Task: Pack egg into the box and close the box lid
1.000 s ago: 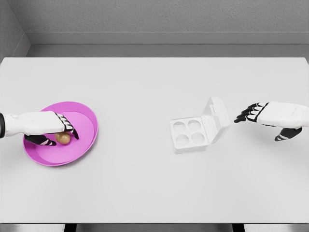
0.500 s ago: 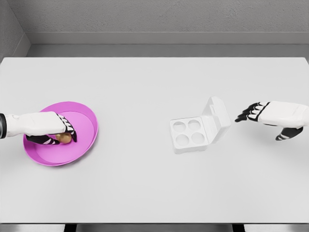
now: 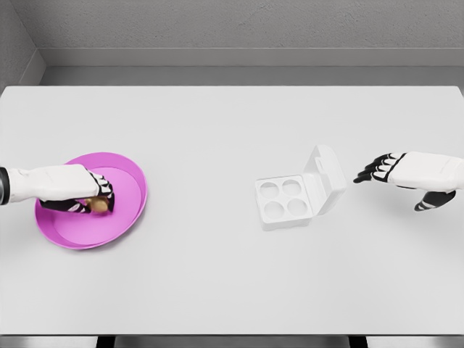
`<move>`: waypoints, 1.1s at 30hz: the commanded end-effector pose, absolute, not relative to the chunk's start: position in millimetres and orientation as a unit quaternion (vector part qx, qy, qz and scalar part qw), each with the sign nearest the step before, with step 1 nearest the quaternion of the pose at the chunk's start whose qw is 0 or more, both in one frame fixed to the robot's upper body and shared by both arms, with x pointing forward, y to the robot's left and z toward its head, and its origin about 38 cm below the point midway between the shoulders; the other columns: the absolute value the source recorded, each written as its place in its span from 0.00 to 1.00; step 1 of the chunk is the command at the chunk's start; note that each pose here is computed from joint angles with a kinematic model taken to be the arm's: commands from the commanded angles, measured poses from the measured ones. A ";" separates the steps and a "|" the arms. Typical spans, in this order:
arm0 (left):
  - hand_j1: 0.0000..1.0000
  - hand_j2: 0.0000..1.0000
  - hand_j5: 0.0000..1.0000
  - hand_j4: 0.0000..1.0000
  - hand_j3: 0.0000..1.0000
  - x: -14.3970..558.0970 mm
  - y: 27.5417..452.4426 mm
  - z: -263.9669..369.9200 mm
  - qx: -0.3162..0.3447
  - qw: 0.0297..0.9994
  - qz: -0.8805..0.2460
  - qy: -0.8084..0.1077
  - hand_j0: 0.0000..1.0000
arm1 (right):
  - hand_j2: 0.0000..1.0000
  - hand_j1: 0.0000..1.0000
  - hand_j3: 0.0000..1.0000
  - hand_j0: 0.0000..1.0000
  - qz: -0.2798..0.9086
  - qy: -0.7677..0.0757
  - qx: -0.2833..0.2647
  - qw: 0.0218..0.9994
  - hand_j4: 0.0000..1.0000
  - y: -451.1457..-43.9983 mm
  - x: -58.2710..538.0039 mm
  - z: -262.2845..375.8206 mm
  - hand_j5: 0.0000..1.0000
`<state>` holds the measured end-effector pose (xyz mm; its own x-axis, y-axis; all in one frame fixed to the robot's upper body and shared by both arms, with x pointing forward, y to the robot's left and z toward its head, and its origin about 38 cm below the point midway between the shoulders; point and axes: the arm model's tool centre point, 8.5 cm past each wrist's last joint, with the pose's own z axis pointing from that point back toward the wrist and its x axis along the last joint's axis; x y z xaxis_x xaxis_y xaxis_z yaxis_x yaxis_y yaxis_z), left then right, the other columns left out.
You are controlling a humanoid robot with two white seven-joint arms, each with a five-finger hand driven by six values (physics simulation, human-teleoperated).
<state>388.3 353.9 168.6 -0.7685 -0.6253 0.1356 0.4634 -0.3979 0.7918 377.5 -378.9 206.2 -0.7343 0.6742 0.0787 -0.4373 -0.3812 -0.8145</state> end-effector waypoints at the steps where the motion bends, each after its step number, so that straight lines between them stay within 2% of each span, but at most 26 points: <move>1: 0.38 0.38 0.38 0.38 0.38 387.0 348.2 172.1 0.089 0.321 -0.830 -0.447 0.38 | 1.00 1.00 1.00 1.00 0.819 -0.442 -0.134 0.341 1.00 -379.4 377.6 206.9 1.00; 2: 0.35 0.35 0.35 0.35 0.35 385.9 343.7 174.3 0.088 0.314 -0.831 -0.451 0.35 | 1.00 1.00 1.00 1.00 0.819 -0.442 -0.134 0.341 1.00 -379.4 377.6 206.9 1.00; 13: 0.35 0.35 0.35 0.35 0.35 396.0 291.5 201.6 0.081 0.251 -0.822 -0.504 0.35 | 1.00 1.00 1.00 1.00 0.819 -0.443 -0.134 0.339 1.00 -378.1 377.4 207.0 1.00; 33: 0.35 0.35 0.35 0.35 0.35 396.6 170.1 226.0 0.023 0.136 -0.792 -0.595 0.35 | 1.00 1.00 1.00 1.00 0.819 -0.443 -0.133 0.339 1.00 -377.8 377.3 206.6 1.00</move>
<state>400.5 182.9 232.3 -0.9591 -0.2666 0.0954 0.1712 -0.2777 0.9453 377.3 -377.6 206.2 -0.7366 0.6716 0.0793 -0.4357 -0.3816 -0.8152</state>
